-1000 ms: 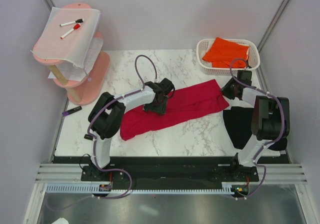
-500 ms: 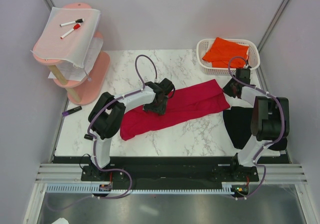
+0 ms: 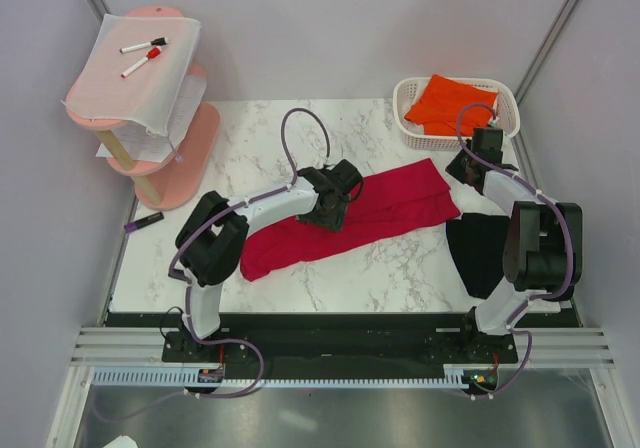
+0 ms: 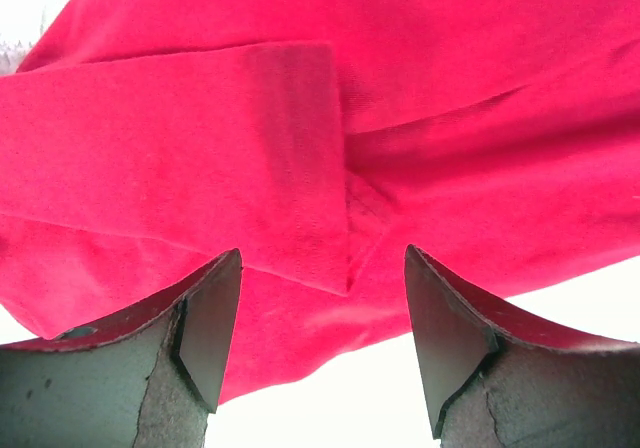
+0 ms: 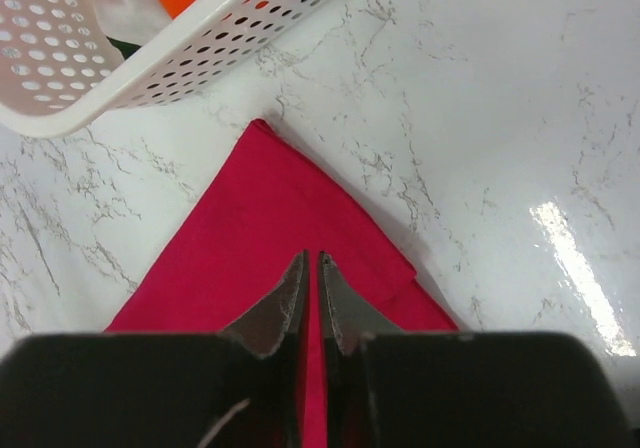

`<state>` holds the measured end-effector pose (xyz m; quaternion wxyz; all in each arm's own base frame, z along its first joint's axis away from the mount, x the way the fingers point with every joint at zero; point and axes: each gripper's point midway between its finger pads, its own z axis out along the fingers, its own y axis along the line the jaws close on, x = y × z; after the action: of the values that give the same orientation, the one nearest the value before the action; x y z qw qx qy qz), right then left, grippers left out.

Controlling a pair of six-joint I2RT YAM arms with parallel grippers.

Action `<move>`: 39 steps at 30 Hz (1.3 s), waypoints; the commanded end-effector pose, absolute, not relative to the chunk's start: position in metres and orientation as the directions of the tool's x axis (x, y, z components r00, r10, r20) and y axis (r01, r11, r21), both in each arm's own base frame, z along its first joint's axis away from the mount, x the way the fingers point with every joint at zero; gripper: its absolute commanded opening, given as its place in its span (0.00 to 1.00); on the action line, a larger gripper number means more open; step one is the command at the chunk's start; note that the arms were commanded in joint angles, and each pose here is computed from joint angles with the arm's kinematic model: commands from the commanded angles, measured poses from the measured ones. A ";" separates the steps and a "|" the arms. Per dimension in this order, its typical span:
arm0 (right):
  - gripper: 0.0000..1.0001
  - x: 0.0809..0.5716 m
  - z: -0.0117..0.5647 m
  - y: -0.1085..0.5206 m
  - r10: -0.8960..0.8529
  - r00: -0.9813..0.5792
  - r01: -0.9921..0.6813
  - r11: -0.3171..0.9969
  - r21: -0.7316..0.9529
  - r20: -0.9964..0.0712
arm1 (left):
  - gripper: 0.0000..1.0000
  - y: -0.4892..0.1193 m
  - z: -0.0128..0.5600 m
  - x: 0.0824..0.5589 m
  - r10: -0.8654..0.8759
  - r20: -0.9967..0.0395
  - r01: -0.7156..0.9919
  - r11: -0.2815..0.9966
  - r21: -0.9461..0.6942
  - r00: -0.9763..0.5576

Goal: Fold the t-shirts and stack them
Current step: Flatten out the tshirt

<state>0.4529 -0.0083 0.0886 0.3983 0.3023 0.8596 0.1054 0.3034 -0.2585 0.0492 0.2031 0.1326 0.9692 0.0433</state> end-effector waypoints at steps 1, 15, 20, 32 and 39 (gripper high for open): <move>0.11 0.468 0.121 -0.005 0.583 -0.452 0.390 0.810 0.438 -0.675 | 0.73 -0.269 0.061 0.325 0.278 -0.449 0.234 0.960 0.151 -0.849; 0.22 0.449 0.083 -0.029 0.583 -0.509 0.510 0.797 0.324 -0.633 | 0.72 -0.251 0.038 0.324 0.278 -0.410 0.189 0.951 0.246 -0.868; 0.23 0.440 0.068 -0.013 0.622 -0.545 0.487 0.781 0.392 -0.562 | 0.67 -0.247 0.034 0.326 0.273 -0.410 0.171 0.948 0.268 -0.870; 0.23 0.428 0.068 0.009 0.632 -0.582 0.426 0.773 0.470 -0.511 | 0.02 -0.232 0.035 0.333 0.255 -0.425 0.117 0.939 0.325 -0.868; 0.54 0.418 0.076 0.047 0.661 -0.618 0.314 0.703 0.637 -0.425 | 0.02 -0.203 0.081 0.340 0.210 -0.496 0.034 0.940 0.339 -0.843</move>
<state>0.4151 0.0199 0.0501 0.3128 0.3031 0.8836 0.1719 0.3263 -0.2267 0.0329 0.2233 0.1114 0.9571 0.1472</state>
